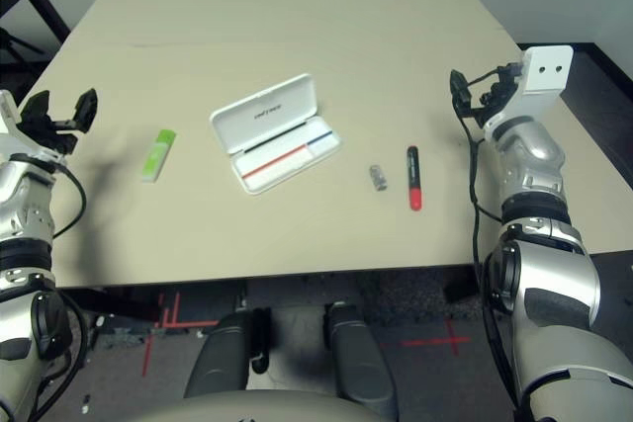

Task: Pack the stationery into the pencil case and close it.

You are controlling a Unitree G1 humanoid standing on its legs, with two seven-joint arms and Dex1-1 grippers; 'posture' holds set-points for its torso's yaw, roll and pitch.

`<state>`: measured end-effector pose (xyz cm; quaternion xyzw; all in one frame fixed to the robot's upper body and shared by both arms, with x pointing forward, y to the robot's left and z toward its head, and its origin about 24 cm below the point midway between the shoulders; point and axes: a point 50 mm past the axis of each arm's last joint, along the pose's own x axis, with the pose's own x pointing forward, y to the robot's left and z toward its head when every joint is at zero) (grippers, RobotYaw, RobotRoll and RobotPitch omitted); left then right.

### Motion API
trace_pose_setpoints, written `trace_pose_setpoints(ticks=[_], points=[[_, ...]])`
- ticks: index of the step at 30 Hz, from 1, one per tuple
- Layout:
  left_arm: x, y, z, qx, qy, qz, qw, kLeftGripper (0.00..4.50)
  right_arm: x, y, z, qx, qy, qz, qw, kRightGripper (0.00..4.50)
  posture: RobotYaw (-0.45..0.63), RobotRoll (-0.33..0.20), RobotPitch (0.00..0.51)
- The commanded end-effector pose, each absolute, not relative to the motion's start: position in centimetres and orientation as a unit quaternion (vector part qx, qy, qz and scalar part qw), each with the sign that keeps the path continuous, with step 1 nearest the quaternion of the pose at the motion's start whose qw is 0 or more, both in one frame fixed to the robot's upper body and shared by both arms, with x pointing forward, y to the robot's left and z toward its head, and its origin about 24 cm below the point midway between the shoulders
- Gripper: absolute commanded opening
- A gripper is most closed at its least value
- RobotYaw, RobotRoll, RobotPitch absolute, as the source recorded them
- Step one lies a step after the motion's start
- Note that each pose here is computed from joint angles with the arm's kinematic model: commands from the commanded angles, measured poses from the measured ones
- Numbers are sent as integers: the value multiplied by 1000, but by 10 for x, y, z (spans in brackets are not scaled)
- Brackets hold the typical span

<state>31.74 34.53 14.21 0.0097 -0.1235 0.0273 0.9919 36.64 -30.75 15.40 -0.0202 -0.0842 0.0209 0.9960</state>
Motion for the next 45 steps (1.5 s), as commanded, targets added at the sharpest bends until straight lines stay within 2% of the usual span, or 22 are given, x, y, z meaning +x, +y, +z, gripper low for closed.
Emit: trace_pose_setpoints(ticks=[1,11,17,25,28,33,45], points=[[315,348,143,5,-127,35,991,4438,368,-308,157,-19,-89,20,996,4500,-125,0,127],[321,339,144,0,-130,14,991,4438,361,-315,159,-28,-99,21,994,4500,-162,0,140],[321,335,147,2,-135,5,991,4438,360,-314,165,-34,-98,54,993,4500,-147,0,138],[323,320,153,-1,-147,-21,989,4438,358,-310,175,-55,-76,139,986,4500,-156,0,135],[322,312,157,1,-147,-45,988,4438,353,-304,174,-71,-50,205,975,4500,-159,0,138],[314,301,161,28,-122,-117,985,4438,344,-292,172,-89,-3,303,949,4500,-154,0,145],[271,259,162,65,-21,-329,942,4438,344,-275,167,-96,36,363,926,4500,-70,0,149]])
